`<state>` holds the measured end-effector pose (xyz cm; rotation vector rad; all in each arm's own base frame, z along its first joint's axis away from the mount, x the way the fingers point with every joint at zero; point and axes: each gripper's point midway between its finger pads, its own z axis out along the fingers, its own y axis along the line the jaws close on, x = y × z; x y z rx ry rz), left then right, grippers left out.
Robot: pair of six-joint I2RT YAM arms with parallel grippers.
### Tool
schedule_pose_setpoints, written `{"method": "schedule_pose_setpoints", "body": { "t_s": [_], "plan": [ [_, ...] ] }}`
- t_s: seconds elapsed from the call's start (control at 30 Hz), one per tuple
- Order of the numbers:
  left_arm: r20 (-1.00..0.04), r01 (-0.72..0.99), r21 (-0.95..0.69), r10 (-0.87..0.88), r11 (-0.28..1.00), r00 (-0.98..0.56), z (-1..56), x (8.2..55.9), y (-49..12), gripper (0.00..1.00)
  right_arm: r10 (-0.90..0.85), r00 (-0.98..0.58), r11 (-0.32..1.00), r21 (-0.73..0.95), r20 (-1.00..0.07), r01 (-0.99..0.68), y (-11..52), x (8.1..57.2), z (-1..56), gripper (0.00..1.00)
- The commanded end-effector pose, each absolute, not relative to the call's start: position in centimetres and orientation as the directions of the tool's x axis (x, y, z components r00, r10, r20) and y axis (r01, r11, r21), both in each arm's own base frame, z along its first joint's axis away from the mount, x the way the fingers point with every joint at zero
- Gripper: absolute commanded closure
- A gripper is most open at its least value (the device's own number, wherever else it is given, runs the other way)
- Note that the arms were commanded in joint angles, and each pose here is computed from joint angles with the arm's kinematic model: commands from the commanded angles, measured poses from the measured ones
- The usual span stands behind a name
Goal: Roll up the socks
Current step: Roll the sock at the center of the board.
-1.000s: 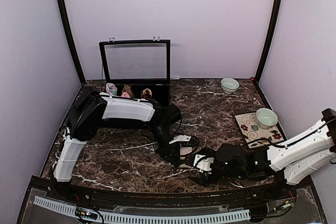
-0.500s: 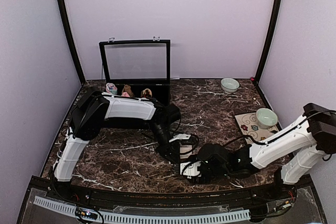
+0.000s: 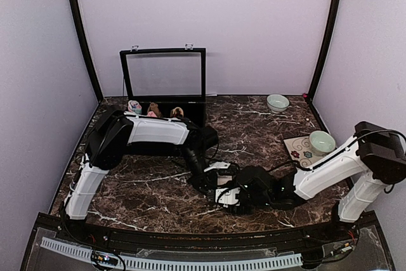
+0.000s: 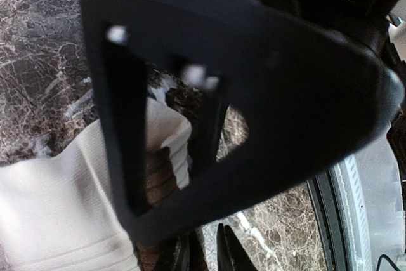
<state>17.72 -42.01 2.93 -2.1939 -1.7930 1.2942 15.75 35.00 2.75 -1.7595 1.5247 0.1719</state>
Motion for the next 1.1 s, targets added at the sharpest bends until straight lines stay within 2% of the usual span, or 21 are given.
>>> {"method": "schedule_pose_setpoints", "body": {
  "t_s": [0.0,0.13,0.2,0.3,0.4,0.7,0.73,0.87,1.07],
  "plan": [
    [-0.391,0.821,-0.515,0.92,-0.247,0.031,-2.5,18.6,-38.4,0.84,-0.81,0.215,0.036,-0.412,-0.545,-0.911,33.9,16.3,1.0,0.51],
    [-0.39,0.824,-0.512,0.92,-0.244,0.031,-2.4,18.8,-38.3,0.84,-0.817,0.185,0.031,-0.362,-0.546,-0.932,33.3,15.6,0.0,0.58],
    [-0.393,0.826,-0.508,0.919,-0.245,0.031,-2.3,18.9,-38.5,0.84,-0.823,0.164,0.034,-0.334,-0.545,-0.942,33.3,15.3,-0.4,0.65],
    [-0.396,0.83,-0.502,0.918,-0.243,0.029,-2.1,19.2,-38.6,0.84,-0.829,0.123,0.044,-0.283,-0.545,-0.958,33.4,14.8,-1.0,0.81],
    [-0.404,0.838,-0.496,0.915,-0.228,0.01,-1.5,19.8,-38.7,0.82,-0.828,0.06,0.086,-0.231,-0.558,-0.969,33.6,14.6,-1.4,0.88],
    [-0.476,0.907,-0.371,0.88,-0.199,-0.002,3.1,20.8,-37.2,0.74,-0.796,-0.216,0.275,-0.02,-0.566,-0.961,33.6,13.6,-3.8,0.96],
    [-0.52,0.937,-0.3,0.854,-0.18,-0.003,4.5,20.8,-36.7,0.71,-0.746,-0.329,0.348,0.082,-0.579,-0.934,33.2,12.7,-4.5,0.98],
    [-0.568,0.963,-0.209,0.823,-0.168,0.02,6.0,21.0,-36.4,0.7,-0.708,-0.429,0.401,0.181,-0.561,-0.898,32.6,11.9,-5.3,0.99],
    [-0.623,0.969,-0.155,0.78,-0.192,0.055,7.8,20.3,-36.1,0.7,-0.647,-0.518,0.451,0.267,-0.559,-0.852,32.2,12.0,-5.4,1.0]
  ]
}}
